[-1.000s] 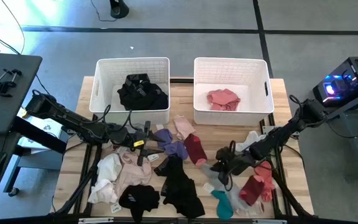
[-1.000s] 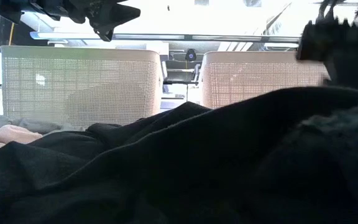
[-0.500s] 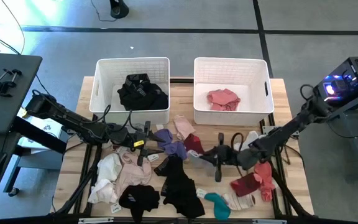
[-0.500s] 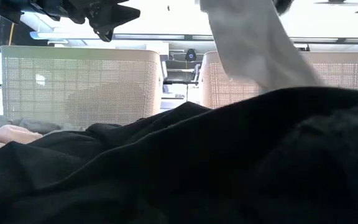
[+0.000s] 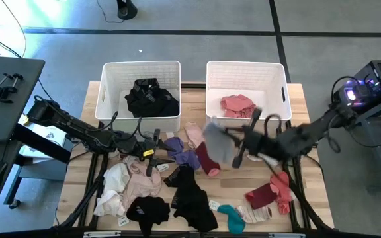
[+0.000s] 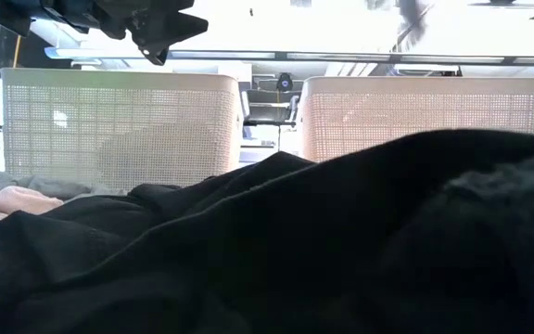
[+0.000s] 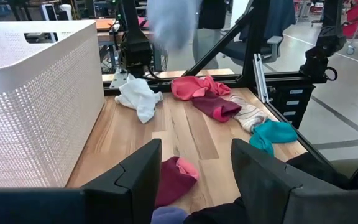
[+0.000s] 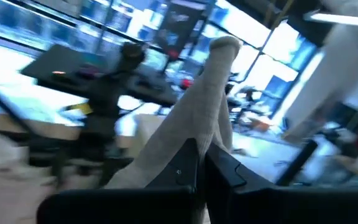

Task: Sort clothes
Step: Put the gray sock into the right white laundry bin

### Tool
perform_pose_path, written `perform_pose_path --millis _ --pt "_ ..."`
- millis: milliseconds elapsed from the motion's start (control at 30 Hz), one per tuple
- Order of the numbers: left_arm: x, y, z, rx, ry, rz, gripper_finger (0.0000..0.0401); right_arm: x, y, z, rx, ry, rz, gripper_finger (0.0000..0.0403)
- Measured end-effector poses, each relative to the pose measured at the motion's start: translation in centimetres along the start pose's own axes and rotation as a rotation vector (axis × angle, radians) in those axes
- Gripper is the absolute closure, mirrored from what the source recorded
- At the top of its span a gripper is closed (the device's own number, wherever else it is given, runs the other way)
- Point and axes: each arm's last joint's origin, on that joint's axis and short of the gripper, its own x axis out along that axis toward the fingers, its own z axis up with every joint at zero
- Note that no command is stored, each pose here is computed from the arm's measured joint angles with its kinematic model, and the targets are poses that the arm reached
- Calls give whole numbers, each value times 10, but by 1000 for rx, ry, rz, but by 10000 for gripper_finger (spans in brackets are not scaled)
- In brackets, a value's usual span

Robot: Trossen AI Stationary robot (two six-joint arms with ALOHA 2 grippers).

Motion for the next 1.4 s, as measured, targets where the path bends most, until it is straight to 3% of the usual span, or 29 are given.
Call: perform_pose_path --millis 267,500,667,900,1133,1267,1400 --pt "0 0 0 0 0 0 217 11 -79 31 -92 100 -169 402" --pt "0 0 0 0 2 0 217 19 -133 15 -96 304 -311 402" --pt "0 0 -1 1 7 0 217 25 -157 -14 -88 501 -376 402" --pt "0 0 -1 1 8 8 217 42 -173 -69 74 722 -265 402" --pt "0 1 -1 -2 7 26 217 60 -167 -141 115 939 -219 400" --pt "0 1 -1 -1 7 26 217 61 -166 -173 110 1042 -239 371" --pt "0 1 -1 -1 7 26 217 58 -176 -183 52 1108 -341 323"
